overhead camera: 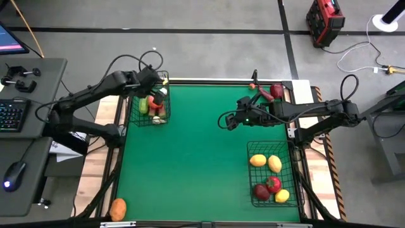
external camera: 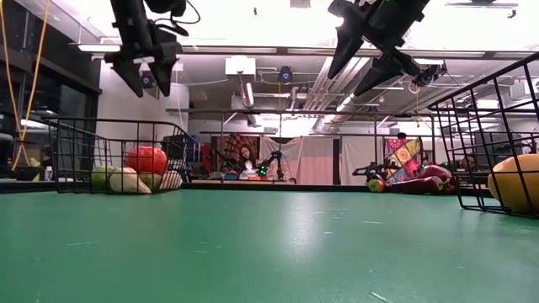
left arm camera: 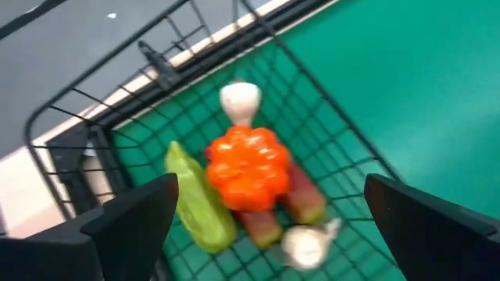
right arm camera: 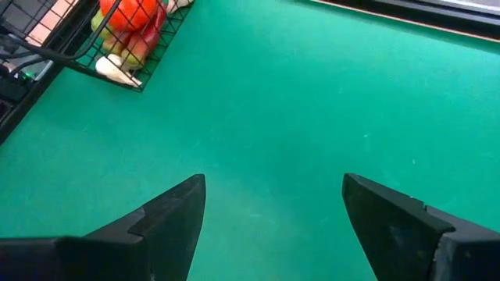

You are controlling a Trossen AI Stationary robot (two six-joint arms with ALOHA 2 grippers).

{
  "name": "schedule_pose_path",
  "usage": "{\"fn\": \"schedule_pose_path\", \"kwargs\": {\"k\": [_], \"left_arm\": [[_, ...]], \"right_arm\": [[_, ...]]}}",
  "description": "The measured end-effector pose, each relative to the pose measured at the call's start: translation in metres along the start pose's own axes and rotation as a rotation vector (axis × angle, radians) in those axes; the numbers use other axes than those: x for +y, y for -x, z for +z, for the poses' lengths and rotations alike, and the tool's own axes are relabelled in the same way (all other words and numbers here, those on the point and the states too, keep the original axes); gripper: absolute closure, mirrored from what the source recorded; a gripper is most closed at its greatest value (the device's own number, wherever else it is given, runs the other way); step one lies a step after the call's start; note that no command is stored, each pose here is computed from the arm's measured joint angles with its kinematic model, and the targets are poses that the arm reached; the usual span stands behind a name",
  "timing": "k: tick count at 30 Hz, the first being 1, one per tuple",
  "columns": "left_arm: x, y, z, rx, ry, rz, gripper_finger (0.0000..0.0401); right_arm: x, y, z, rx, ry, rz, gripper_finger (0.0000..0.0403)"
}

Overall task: Sort produce into baskets
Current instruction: Put the red chili pepper into the top black wire basket

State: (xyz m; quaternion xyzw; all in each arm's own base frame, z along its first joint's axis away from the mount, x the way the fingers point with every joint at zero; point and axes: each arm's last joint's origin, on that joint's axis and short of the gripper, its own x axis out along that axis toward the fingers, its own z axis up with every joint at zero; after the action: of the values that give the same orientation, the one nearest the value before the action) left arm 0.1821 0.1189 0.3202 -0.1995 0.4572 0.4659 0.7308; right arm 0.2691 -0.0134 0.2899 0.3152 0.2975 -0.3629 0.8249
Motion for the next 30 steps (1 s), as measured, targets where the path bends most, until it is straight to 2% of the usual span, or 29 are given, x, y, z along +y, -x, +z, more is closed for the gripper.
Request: {"fn": "schedule_pose_path", "kwargs": {"k": [9, 12, 14, 17, 20, 23, 27, 30], "left_arm": [[-0.045, 0.03, -0.031, -0.105, 0.03, -0.097, 0.0002], [-0.064, 0.022, -0.052, -0.076, -0.006, -0.166, 0.0002], [-0.076, 0.012, -0.069, -0.018, -0.035, -0.242, 0.0002], [-0.093, -0.006, -0.095, 0.073, -0.06, -0.388, 0.0002], [-0.106, -0.02, -0.118, 0.134, -0.062, -0.516, 0.0002], [-0.112, -0.027, -0.134, 0.15, -0.041, -0.583, 0.0002], [-0.115, -0.017, -0.133, 0.086, -0.054, -0.681, 0.0002], [-0.111, -0.003, -0.123, -0.027, -0.06, -0.792, 0.0002]], "right_arm": [[-0.002, 0.0, 0.002, -0.082, -0.012, -0.063, 0.0108], [-0.011, -0.002, 0.003, -0.051, -0.16, -0.115, 0.0108], [-0.024, -0.006, 0.006, 0.009, -0.231, -0.187, 0.0108], [-0.044, -0.011, 0.017, 0.027, -0.257, -0.289, 0.0108], [-0.062, -0.018, 0.035, 0.048, -0.281, -0.313, 0.0108], [-0.082, -0.024, 0.056, 0.04, -0.321, -0.349, 0.0108], [-0.118, -0.033, 0.07, 0.067, -0.404, -0.486, 0.0108], [-0.143, -0.042, 0.076, 0.103, -0.463, -0.598, 0.0108]]}}
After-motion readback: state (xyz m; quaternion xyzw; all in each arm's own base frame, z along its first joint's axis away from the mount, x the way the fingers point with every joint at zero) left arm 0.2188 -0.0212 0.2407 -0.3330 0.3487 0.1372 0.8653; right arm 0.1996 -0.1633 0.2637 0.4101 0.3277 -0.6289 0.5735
